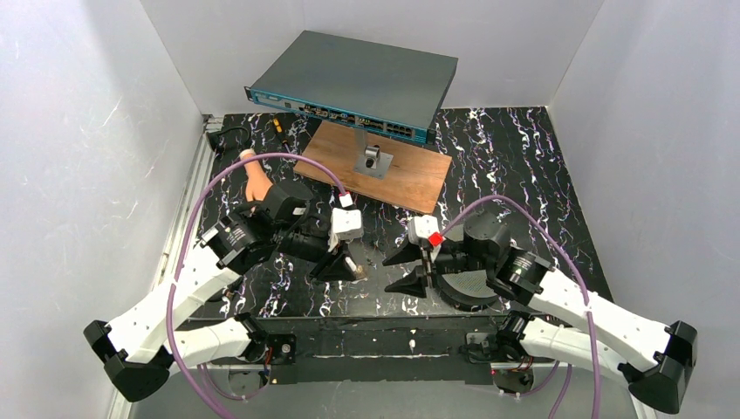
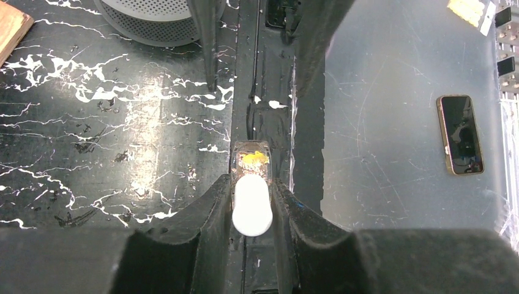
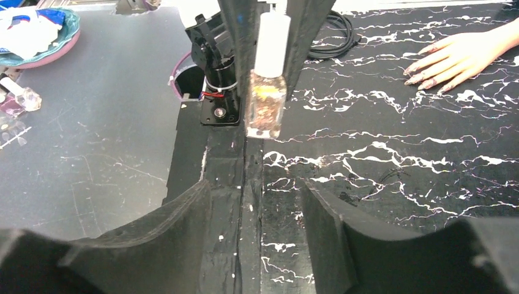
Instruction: Paint the nails
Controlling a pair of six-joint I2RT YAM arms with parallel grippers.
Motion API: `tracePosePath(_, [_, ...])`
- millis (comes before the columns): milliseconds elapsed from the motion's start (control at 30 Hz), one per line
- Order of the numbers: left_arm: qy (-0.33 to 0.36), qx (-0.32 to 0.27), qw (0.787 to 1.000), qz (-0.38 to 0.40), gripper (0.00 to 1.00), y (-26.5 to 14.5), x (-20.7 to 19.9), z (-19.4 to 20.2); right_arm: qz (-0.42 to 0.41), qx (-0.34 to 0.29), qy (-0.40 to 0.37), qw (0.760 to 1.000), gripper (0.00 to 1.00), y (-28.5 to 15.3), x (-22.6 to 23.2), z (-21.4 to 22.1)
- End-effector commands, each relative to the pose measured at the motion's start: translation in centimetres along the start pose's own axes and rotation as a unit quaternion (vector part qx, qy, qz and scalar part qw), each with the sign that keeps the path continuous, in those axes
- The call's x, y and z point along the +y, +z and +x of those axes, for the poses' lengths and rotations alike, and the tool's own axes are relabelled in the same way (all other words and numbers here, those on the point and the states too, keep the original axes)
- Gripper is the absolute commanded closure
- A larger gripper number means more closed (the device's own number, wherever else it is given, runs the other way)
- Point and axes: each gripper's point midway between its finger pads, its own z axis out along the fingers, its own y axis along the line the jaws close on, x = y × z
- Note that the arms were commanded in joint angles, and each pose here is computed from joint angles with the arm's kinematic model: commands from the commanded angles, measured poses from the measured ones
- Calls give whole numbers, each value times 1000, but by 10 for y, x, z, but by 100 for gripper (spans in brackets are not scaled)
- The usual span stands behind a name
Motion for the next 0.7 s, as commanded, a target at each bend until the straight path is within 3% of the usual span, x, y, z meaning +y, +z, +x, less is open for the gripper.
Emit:
tracePosePath(0, [22,-3,1000,20,100,-4,-13,-3,-4,-33,-47,998,40,9,-9,-35])
tracePosePath(167, [27,6,999,17,100,0,-12,-2,-20,-32,-35,999,46,19,-12,-41])
tracePosePath(667, [41,2,999,4,100,6,-6,-8,-56,-33,-15,998,43,32,-2,-38])
